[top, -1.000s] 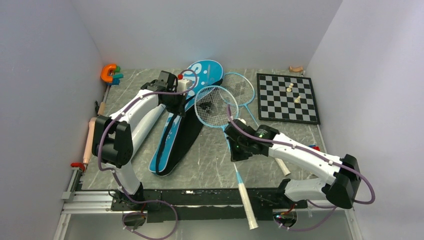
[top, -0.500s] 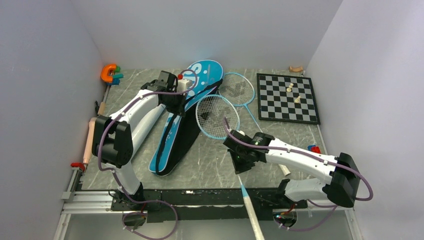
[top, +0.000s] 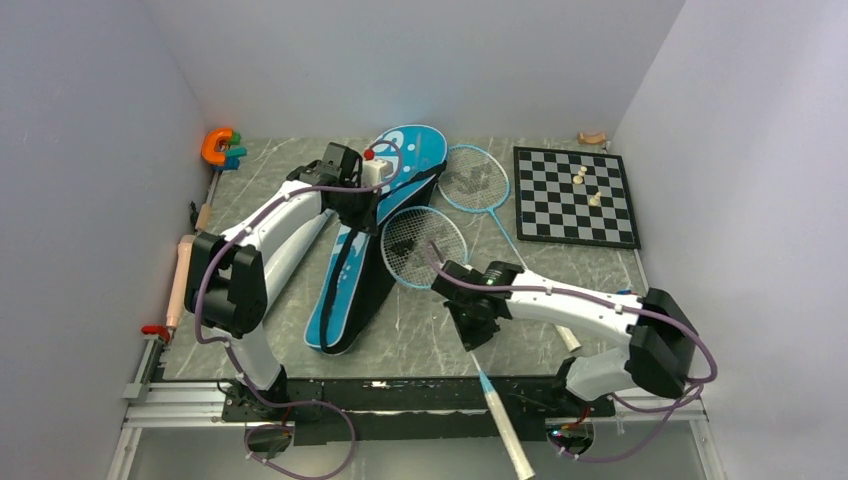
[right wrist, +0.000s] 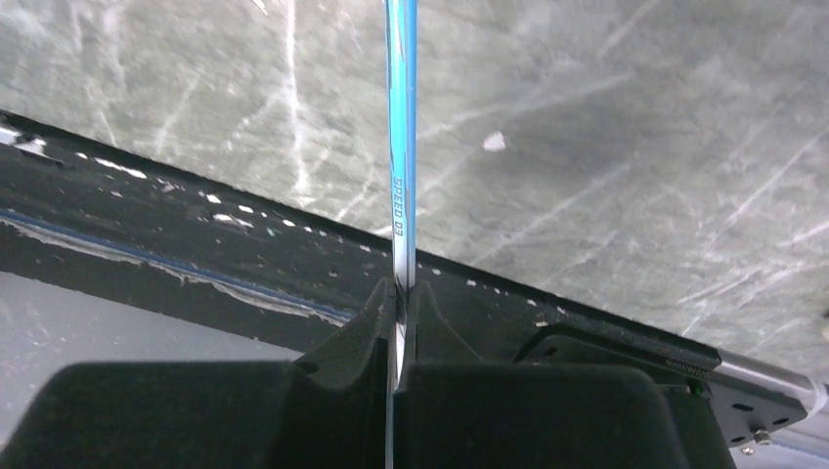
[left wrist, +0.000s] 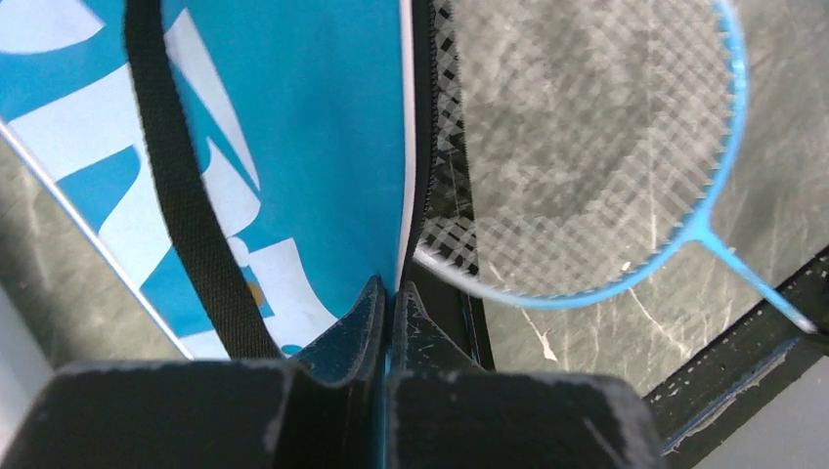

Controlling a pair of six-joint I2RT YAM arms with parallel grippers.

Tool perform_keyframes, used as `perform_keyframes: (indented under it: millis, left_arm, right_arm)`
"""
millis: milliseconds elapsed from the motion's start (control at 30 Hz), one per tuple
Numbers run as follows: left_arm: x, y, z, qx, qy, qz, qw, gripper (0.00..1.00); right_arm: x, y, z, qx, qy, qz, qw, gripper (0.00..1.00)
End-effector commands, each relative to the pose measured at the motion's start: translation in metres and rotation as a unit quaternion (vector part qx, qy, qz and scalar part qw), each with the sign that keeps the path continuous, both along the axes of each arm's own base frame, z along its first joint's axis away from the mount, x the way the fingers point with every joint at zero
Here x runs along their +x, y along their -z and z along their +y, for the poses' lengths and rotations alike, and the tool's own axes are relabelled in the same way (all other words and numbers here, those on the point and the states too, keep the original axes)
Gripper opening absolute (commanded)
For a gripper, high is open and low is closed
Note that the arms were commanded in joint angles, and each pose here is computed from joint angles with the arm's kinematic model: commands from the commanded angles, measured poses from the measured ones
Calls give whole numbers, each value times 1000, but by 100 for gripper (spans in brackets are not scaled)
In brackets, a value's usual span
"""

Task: Pack up the badminton gear

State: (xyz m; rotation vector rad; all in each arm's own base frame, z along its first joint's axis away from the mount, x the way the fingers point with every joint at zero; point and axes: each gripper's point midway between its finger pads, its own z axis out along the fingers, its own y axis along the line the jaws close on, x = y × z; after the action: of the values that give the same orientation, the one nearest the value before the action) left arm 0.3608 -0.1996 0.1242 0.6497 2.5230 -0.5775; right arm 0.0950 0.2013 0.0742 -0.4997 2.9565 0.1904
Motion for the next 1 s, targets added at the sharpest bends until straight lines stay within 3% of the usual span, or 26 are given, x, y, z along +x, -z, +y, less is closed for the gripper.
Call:
perform_keyframes:
  millis: [0,267,433,967]
  left_arm:
    - [-5,-32,-31,-50,58,-44,996,0]
    - [-18,-36,-38,-71,92,-33,993,0]
    - [-29,-38,-37,-77,102,-26,991,0]
    - [-63,-56,-35,-120,134,-4,984,0]
  right_arm:
    - [23,-16,41,40,-33,-27,998,0]
    - [65,-19,89,44,-53,-69,995,0]
    - [103,-18,109,70,-16,-102,992,0]
    - [211,-58,148,280,113,-182,936,0]
